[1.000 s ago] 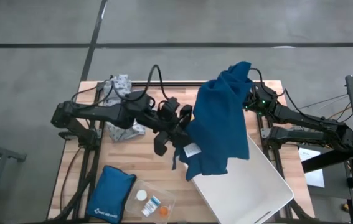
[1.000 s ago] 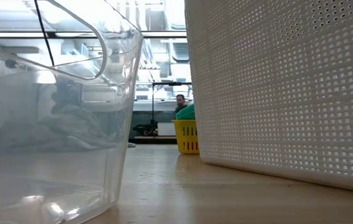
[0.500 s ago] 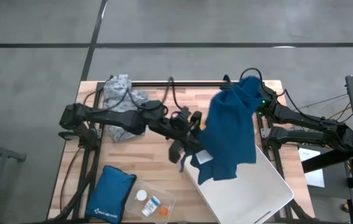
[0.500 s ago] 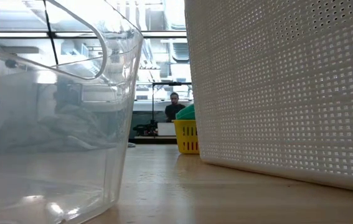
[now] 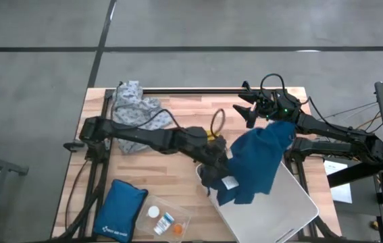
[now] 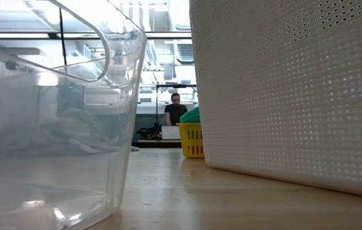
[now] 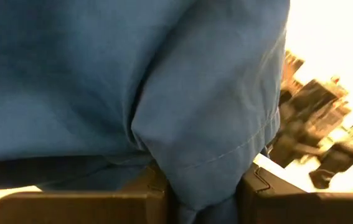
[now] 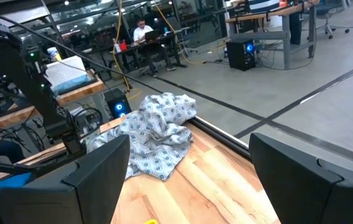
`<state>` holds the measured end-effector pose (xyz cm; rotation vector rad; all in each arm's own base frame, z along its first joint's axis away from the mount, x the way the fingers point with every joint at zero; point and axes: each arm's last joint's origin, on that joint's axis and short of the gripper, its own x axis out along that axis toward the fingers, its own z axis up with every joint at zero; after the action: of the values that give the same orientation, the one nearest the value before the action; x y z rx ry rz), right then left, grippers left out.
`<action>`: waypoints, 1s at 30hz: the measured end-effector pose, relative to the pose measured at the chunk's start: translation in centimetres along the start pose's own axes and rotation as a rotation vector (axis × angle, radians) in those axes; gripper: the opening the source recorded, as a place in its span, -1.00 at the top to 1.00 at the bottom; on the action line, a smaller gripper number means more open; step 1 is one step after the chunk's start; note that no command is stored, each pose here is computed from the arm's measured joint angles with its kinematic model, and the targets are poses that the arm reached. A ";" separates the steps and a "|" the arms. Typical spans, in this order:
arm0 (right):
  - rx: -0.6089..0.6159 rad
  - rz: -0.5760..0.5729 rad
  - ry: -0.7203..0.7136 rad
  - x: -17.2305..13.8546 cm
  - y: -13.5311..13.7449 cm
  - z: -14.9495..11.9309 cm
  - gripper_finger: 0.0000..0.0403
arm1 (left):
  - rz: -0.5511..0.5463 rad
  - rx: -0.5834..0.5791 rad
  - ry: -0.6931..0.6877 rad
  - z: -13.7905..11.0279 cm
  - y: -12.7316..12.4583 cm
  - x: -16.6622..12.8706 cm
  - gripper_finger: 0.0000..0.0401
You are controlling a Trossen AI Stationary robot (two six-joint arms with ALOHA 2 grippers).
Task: Pick & place medical supplies in basket/bin
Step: Put the blue patient gown into the white bin
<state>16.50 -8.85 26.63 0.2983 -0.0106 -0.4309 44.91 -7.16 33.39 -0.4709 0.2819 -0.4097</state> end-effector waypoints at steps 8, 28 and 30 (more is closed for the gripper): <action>0.000 0.000 -0.001 0.0 0.0 0.0 -0.61 | 0.101 -0.132 0.170 -3.1 1.8 0.5 0.54; 0.000 0.000 -0.001 0.0 0.0 0.0 -0.61 | 0.150 -0.219 0.201 -4.6 3.0 0.4 0.52; 0.000 0.000 -0.001 0.0 0.0 0.0 -0.61 | 0.147 -0.215 0.199 -4.6 2.9 0.4 0.52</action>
<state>16.50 -8.84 26.65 0.2980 -0.0115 -0.4309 44.61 -6.72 27.97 -0.6166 0.5532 -0.2836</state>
